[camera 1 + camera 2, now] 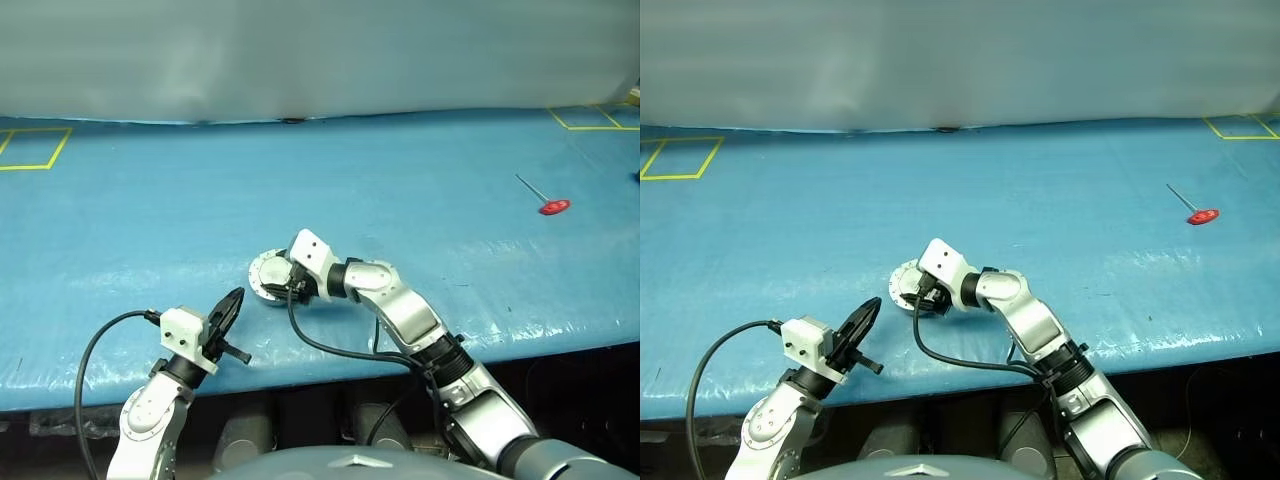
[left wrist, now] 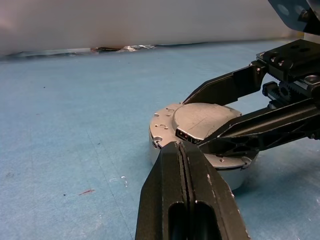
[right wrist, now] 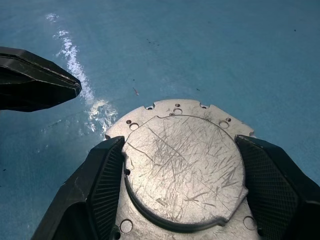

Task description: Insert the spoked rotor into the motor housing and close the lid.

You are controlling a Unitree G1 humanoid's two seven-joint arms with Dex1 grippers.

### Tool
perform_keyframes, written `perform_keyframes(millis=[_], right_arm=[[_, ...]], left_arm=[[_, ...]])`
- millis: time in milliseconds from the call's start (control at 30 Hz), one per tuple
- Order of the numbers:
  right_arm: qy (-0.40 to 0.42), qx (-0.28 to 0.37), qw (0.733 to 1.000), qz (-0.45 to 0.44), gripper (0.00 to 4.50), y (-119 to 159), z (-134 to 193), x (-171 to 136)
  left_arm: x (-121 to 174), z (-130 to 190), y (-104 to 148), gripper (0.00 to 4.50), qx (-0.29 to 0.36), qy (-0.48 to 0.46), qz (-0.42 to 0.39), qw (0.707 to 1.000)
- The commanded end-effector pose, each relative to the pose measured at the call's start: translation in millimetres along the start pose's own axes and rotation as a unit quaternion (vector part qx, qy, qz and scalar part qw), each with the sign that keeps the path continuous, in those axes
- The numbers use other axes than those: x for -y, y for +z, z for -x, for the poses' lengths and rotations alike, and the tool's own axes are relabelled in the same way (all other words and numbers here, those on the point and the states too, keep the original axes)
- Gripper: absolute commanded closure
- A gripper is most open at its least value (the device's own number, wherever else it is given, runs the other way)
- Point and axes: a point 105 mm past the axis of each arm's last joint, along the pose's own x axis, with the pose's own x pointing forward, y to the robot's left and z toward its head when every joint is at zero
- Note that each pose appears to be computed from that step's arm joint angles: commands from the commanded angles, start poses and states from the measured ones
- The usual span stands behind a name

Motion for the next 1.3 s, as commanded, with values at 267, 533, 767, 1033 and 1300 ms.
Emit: perform_keyframes(millis=[267, 533, 767, 1033, 1300], right_arm=[[-0.003, -0.013, 1.0, -0.022, 1.32, -7.1, -2.5, 0.2], [0.004, -0.025, 0.999, -0.026, 1.32, -10.6, -3.8, -3.4], [-0.001, -0.033, 0.999, 0.041, 1.32, -16.5, 0.9, 5.1], [-0.003, -0.018, 1.0, -0.011, 1.32, -13.0, -2.0, 4.0], [0.004, -0.037, 0.999, 0.01, 1.32, -18.7, -3.1, -0.9]], left_arm=[[-5.8, 0.0, 5.0, 4.5, 0.007, 0.003, 0.0, 1.0], [-4.8, -1.3, 5.6, 4.5, 0.007, 0.002, 0.005, 1.0], [-3.5, -2.4, 5.5, 4.5, 0.007, -0.001, 0.007, 1.0], [-2.0, -2.4, 4.3, 4.5, 0.006, -0.004, 0.011, 1.0], [-1.4, -3.7, 3.2, 4.5, 0.004, -0.003, 0.028, 1.0]])
